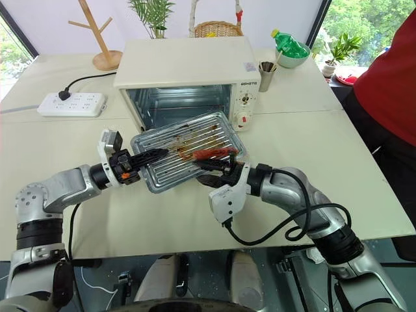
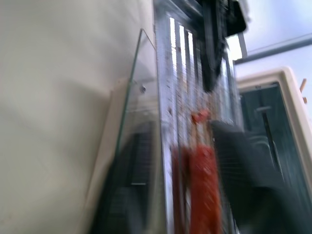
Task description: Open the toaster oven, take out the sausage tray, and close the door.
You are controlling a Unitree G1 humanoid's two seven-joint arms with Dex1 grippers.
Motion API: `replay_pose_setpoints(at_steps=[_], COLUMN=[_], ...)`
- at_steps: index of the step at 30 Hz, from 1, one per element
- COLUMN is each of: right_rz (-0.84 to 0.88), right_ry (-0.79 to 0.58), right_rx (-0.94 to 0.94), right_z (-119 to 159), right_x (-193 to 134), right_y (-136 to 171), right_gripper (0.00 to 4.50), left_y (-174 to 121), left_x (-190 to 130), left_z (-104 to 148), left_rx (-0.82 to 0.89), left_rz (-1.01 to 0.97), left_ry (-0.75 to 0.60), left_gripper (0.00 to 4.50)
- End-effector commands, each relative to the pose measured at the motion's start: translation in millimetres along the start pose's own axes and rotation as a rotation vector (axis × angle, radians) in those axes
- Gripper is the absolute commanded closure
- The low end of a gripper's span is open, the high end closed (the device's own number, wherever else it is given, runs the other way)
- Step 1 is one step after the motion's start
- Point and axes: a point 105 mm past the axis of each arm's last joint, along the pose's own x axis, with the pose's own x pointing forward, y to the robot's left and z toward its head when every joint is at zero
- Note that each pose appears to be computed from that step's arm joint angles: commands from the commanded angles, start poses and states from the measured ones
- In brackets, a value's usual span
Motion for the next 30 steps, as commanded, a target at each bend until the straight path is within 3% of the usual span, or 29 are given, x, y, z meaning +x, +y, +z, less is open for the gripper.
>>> replay_pose_setpoints(at_steps=[1,8,11,16,22,25,30], right_rz=[-0.036,-0.022,-0.053,-0.189,-0.225,-0.200,-0.160], right_ry=[-0.020,-0.008,0.080,0.321,0.449,0.458,0.431], right_rx=[-0.002,0.229,0.359,0.599,0.717,0.748,0.756], right_z=[10,13,-5,-69,-113,-122,-125], right_x=[-11,-50,-66,-96,-106,-101,-88], right_y=[-13,-8,-5,2,20,33,44], right_gripper=[0.91,0.91,0.91,0.91,0.91,1.77,4.25], left_y=[-9,-6,-9,-14,-13,-12,-12], left_x=[-4,-28,-43,-89,-127,-141,-170], left_z=[-4,-5,-2,-2,-10,-15,-24], left_rx=[0.017,0.021,0.048,0.112,0.127,0.121,0.122], left_rz=[-0.050,-0.051,-0.055,-0.036,0.013,0.039,0.099], left_ry=[-0.007,-0.086,-0.132,-0.260,-0.457,-0.574,-0.743], left_gripper=[4.50,4.50,4.50,4.50,4.50,4.50,4.50])
